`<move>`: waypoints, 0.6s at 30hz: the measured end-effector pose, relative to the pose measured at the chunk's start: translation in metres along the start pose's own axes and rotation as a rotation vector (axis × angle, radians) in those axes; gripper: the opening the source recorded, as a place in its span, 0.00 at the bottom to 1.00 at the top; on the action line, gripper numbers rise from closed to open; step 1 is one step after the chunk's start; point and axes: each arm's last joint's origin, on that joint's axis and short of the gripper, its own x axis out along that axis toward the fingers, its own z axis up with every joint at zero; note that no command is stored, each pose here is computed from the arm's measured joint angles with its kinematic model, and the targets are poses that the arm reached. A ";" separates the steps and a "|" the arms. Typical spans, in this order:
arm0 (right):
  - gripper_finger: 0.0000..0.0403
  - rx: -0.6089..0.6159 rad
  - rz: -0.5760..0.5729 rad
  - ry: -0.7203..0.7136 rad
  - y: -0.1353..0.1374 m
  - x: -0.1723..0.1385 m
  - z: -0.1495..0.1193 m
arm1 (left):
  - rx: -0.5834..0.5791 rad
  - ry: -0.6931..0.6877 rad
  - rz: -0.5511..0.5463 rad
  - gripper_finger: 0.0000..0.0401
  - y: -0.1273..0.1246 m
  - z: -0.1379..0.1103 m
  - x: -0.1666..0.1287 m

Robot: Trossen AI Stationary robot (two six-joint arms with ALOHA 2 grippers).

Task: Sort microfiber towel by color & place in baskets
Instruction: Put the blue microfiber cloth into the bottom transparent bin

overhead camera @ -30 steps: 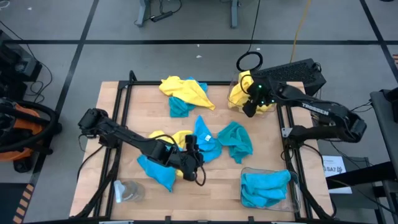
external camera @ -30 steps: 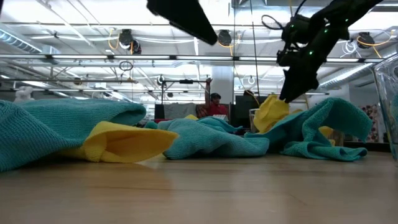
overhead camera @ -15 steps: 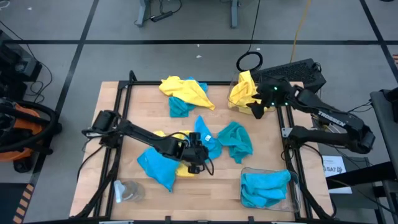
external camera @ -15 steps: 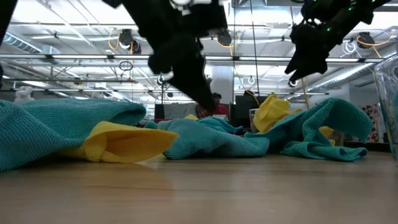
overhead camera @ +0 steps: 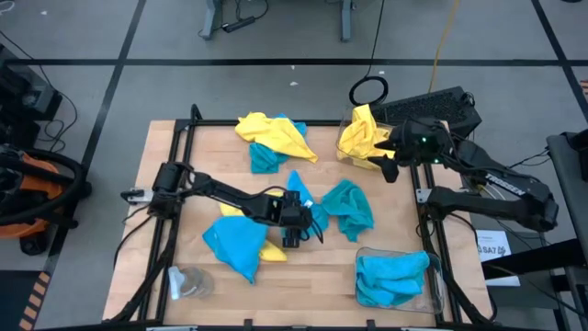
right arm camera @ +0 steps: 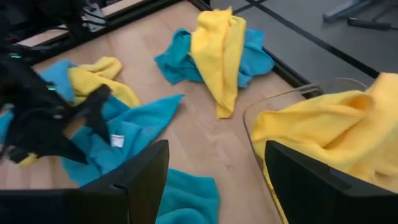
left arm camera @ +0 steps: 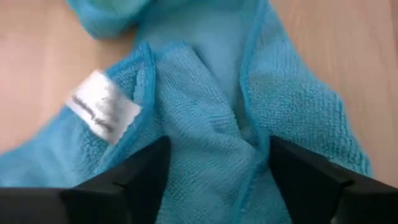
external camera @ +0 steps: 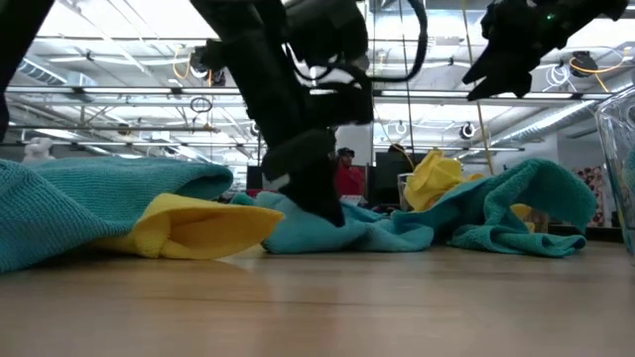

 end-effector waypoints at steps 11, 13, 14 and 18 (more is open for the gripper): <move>0.64 -0.022 0.071 -0.001 0.013 -0.004 -0.002 | -0.072 0.031 -0.082 0.49 0.008 -0.005 0.021; 0.64 -0.019 0.081 0.000 0.015 -0.004 -0.003 | -0.062 0.025 -0.090 0.35 0.008 -0.004 0.022; 0.64 -0.017 0.084 0.001 0.015 -0.004 -0.003 | -0.050 0.022 -0.096 0.27 0.008 -0.003 0.021; 0.64 -0.015 0.100 0.006 0.018 -0.004 -0.003 | -0.019 0.010 -0.120 0.05 0.008 -0.001 0.022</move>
